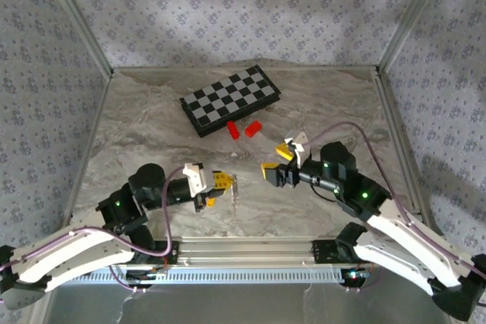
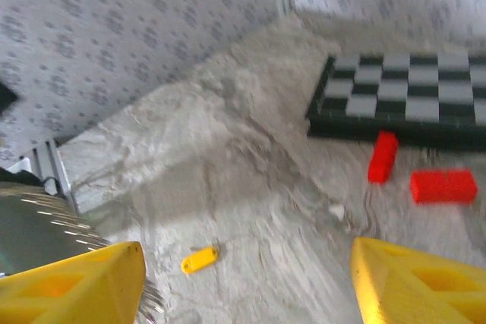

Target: Put the keys on the keyring

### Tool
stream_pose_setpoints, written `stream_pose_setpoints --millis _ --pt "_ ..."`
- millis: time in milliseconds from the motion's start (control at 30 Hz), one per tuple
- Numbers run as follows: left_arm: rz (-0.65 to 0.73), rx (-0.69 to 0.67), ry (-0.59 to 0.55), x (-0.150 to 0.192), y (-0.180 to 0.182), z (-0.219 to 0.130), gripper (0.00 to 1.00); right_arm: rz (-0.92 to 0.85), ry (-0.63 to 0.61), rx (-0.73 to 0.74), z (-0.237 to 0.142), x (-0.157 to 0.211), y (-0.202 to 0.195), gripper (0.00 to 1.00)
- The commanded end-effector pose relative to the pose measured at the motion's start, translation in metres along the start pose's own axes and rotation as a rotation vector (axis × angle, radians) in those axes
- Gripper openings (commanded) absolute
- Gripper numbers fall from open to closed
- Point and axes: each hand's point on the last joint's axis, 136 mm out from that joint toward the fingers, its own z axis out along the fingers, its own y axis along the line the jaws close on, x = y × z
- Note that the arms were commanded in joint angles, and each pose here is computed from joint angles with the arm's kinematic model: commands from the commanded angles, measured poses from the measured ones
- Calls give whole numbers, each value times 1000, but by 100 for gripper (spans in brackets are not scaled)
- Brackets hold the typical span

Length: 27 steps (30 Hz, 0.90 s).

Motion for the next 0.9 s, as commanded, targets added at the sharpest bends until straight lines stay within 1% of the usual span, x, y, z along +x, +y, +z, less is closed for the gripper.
stream_pose_setpoints --millis 0,133,200,400,533,700,867 --pt "-11 -54 -62 -11 6 -14 0 147 128 48 21 36 -16 72" --pt "-25 -59 -81 -11 4 -24 0 217 229 70 50 65 -27 70" --pt "-30 -67 -84 -11 4 -29 0 252 287 53 68 80 -26 67" --pt "-48 -88 -120 -15 4 -44 0 288 427 19 123 125 -6 61" --pt "-52 -112 -140 -11 5 -52 0 249 527 55 150 148 7 58" --pt "-64 -129 -170 -10 7 -56 0 278 553 36 176 156 15 53" --pt "-67 -146 -186 -9 9 -60 0 267 580 21 193 161 23 50"
